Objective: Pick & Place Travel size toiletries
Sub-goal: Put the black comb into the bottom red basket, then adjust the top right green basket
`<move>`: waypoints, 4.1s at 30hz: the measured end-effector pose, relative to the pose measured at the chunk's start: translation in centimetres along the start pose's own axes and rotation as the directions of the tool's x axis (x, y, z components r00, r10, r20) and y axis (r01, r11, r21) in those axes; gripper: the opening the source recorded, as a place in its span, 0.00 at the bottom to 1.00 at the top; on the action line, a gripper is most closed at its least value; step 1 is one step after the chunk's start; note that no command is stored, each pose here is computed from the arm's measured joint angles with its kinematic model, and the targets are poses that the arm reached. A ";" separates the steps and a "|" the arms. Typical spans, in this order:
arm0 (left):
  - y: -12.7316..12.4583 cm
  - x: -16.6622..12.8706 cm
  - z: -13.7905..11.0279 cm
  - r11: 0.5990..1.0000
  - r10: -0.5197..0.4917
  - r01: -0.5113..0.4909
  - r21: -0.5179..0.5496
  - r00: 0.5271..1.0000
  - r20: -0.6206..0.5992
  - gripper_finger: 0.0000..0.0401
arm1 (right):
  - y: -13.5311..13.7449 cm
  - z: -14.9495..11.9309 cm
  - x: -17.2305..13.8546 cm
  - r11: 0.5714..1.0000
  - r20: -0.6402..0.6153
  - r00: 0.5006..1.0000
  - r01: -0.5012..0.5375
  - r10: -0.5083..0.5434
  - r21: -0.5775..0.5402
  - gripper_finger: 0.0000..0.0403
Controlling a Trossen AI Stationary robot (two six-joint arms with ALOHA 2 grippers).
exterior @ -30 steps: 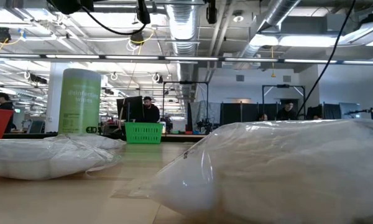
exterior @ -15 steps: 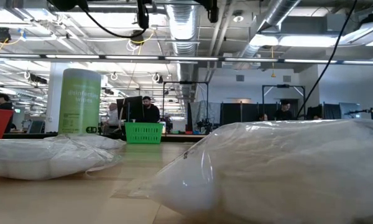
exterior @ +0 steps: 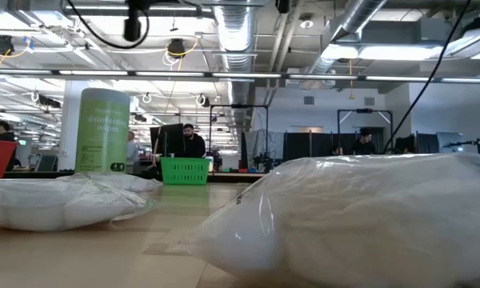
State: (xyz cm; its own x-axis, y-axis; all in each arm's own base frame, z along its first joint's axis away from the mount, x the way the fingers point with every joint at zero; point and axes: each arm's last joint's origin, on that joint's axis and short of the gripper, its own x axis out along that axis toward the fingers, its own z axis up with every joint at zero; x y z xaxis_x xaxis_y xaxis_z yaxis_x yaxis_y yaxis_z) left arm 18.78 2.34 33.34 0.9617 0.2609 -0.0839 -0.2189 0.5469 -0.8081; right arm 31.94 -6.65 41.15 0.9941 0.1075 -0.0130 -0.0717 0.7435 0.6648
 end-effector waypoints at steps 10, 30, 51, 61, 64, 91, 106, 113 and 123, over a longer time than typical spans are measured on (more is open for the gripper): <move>-1.4 -2.3 -3.1 0.998 -0.041 0.030 -0.056 0.977 -0.209 0.00 | 1.7 -2.2 1.2 0.999 -0.068 0.997 -0.048 0.048 -0.006 0.77; -5.5 -7.8 -11.1 0.952 0.245 0.015 0.306 0.564 -0.789 0.00 | 4.9 -4.6 1.9 0.996 -0.074 0.993 -0.093 0.094 0.008 0.77; -3.9 -12.9 -23.1 0.774 0.603 0.064 0.629 0.223 -0.766 0.01 | 4.0 -5.1 2.9 0.997 -0.042 0.999 -0.021 0.024 0.068 0.77; -2.7 -12.7 -25.8 0.704 0.682 0.135 0.697 0.146 -0.717 0.01 | 4.3 -5.5 3.4 0.996 -0.024 0.999 -0.042 0.044 0.078 0.77; -2.6 -12.7 -25.9 0.697 0.687 0.147 0.702 0.145 -0.712 0.01 | 4.4 -5.5 3.5 0.996 -0.024 0.999 -0.045 0.047 0.078 0.77; -2.6 -12.7 -26.3 0.706 0.681 0.156 0.691 0.119 -0.722 0.05 | 4.6 -5.8 3.5 0.994 -0.055 0.996 -0.068 0.072 0.080 0.77; -3.5 -12.8 -24.4 0.759 0.624 0.116 0.641 0.155 -0.766 0.00 | 4.7 -5.9 3.5 0.992 -0.078 0.992 -0.092 0.098 0.082 0.77; -5.3 -12.4 -19.2 0.848 0.451 0.025 0.529 0.490 -0.746 0.00 | 4.8 -6.0 3.4 0.988 -0.115 0.984 -0.130 0.140 0.084 0.77; -5.6 -7.3 -14.8 0.855 0.378 -0.061 0.515 0.752 -0.540 0.00 | 2.2 -7.3 2.9 0.982 -0.315 0.948 0.101 -0.046 0.160 0.75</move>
State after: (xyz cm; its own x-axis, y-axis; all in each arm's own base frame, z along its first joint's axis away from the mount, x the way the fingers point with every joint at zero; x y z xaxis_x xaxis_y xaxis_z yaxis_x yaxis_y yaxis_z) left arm 15.42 -14.38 29.82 0.7294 -0.0261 -0.6836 -0.3306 0.8614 -0.3856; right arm 34.07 0.12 37.18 0.9203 0.2751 -0.2781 0.0432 0.6351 0.7712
